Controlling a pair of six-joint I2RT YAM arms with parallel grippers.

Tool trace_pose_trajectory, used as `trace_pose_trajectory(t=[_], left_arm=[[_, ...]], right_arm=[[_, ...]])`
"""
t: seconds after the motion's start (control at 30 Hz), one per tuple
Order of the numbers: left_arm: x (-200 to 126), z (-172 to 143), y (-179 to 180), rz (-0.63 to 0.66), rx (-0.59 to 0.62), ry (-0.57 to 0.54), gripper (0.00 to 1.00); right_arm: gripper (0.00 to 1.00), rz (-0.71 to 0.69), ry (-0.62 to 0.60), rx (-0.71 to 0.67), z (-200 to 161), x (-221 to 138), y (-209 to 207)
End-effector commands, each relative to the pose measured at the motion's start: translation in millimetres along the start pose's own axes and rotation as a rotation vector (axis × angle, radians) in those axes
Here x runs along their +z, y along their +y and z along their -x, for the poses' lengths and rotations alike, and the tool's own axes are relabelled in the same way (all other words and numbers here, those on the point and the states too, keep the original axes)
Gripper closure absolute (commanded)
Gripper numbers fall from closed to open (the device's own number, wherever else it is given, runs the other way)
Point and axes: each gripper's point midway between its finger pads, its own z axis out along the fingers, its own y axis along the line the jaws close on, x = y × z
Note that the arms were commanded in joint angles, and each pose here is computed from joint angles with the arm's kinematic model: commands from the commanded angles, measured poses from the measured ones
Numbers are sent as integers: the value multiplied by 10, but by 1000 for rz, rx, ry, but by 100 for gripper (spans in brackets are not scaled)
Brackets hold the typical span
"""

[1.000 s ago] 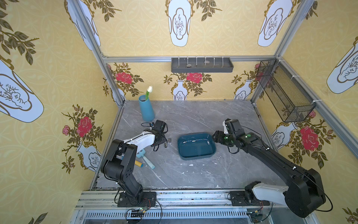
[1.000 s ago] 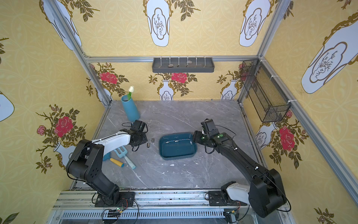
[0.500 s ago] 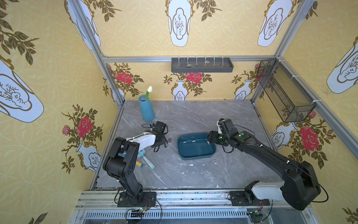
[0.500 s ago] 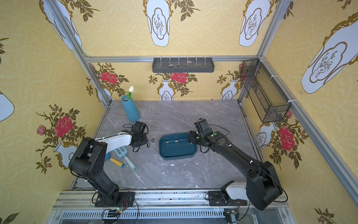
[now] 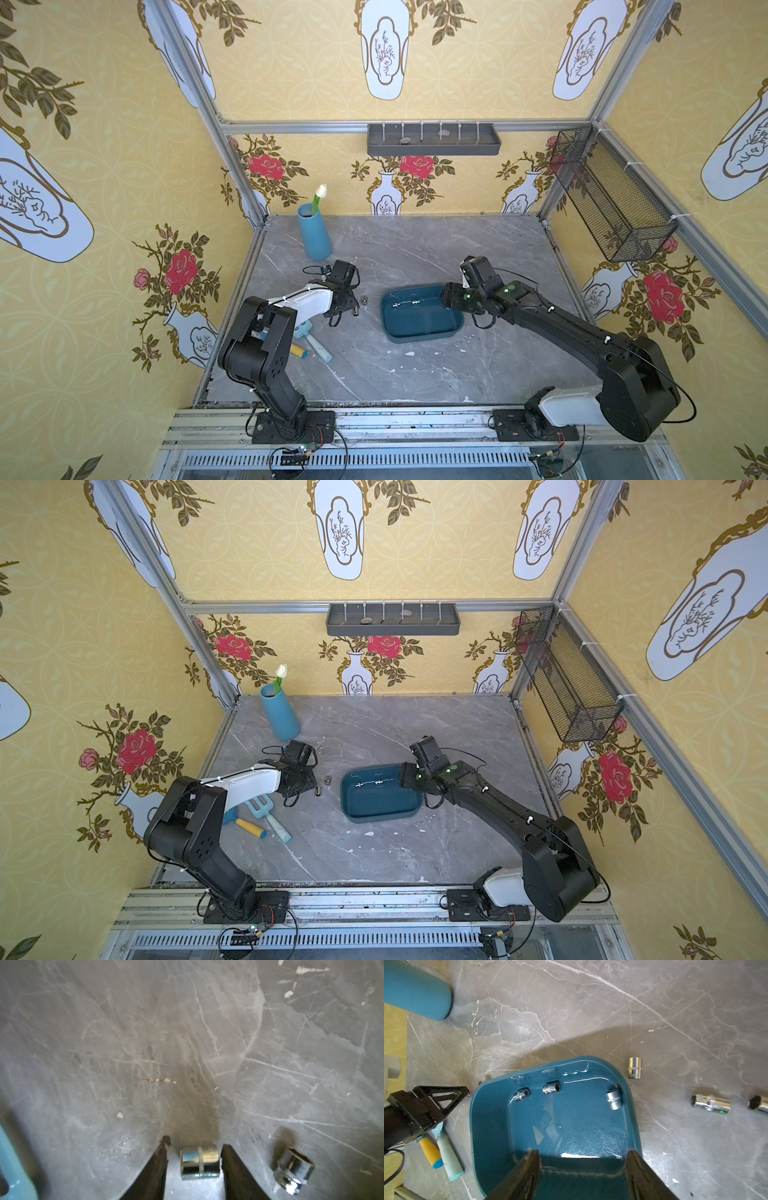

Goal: Take out the socket from the storage box
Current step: Place the socket head at the center of the board, then pick up the socket head from the storage box.

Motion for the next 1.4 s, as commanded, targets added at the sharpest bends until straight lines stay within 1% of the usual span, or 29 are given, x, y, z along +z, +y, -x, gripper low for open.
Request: trace_pose_trajectory(t=[0.0,0.23,0.6,0.73,0.8,0.97,1.37], left_arm=[[-81,27,20,4,12,-6,51],[-313,144,-19,-23,26,-39,49],[-671,312,-57,-64,46,-99,46],[-788,369,-73,-82,45,-123,44],[-832,387,-88,-93,69,-133,41],[-918,417,-111,-123,70,-158,37],[-906,377,-102,-134,85,-159,36]], right_arm=[[30,30,-36,-16,93,47,127],[29,67,-25,-91,49,291,373],[29,36,4,-146,0,690,585],[29,6,7,-168,-11,799,595],[29,-6,11,-179,-23,858,582],[30,-34,12,-191,-46,990,528],[38,-62,31,-251,-193,1239,504]])
